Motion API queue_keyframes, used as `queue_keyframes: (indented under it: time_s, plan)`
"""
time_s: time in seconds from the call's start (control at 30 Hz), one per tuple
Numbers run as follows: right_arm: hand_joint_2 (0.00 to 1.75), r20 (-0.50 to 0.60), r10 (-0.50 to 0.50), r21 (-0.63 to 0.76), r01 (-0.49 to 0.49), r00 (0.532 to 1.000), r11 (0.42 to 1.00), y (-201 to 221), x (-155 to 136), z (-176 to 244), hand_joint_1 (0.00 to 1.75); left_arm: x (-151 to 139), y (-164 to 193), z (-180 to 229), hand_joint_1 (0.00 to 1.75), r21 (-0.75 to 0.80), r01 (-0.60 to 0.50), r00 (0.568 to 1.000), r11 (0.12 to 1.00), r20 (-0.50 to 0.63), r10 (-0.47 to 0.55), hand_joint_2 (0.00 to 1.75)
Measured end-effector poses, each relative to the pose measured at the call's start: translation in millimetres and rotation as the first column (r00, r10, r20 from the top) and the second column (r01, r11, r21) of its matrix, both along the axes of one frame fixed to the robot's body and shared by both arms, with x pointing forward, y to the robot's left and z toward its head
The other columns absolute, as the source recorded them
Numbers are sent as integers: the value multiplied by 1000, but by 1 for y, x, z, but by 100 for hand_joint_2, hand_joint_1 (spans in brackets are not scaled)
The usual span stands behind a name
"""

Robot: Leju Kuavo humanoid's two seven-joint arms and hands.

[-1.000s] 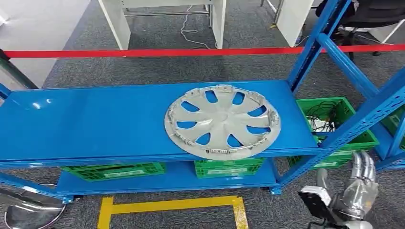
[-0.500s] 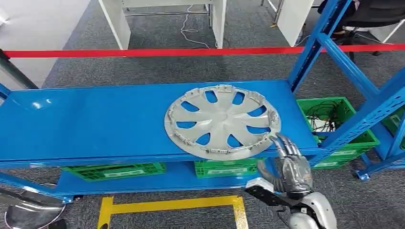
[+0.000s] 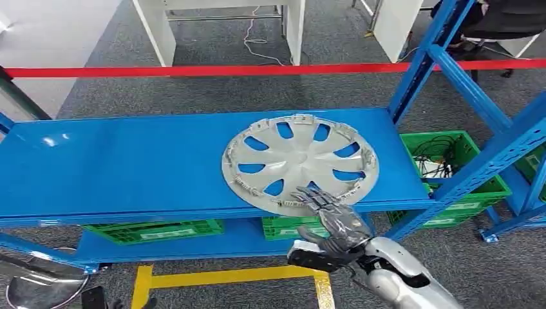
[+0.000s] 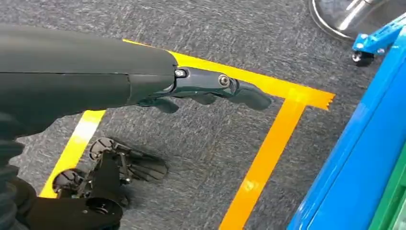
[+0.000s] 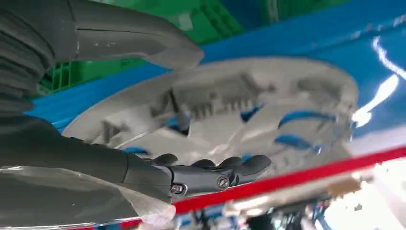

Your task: Take the parts from the cabinet and place them on the table.

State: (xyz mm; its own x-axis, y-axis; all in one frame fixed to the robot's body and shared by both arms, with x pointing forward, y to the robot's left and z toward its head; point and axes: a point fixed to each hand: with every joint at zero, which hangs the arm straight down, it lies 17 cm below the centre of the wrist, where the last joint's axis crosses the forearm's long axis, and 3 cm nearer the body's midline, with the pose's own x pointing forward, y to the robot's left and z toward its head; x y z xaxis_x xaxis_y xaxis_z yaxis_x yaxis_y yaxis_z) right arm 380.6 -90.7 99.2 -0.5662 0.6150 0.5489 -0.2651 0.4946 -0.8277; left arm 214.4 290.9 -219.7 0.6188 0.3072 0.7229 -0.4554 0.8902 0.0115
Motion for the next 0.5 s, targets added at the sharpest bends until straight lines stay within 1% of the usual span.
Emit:
queue_keyframes:
  time_s: [0.1,0.17,0.27,0.5]
  plan:
    - [175,-74,32,-48,-36,997,998,5,2,-17,0,2,-3,0,0,-1,16,1000,1000,-2,-16,175]
    - [175,-103,5,-91,-15,995,996,-3,9,-27,0,2,-4,0,0,-3,24,1000,1000,-3,-24,175]
    - [175,-106,-31,-134,17,994,991,-14,19,-32,0,1,-5,-1,0,-6,26,1000,1000,-8,-26,175]
    - [175,-103,-49,-176,31,993,984,-24,26,-37,0,1,-5,-1,0,-6,27,1000,1000,-9,-27,175]
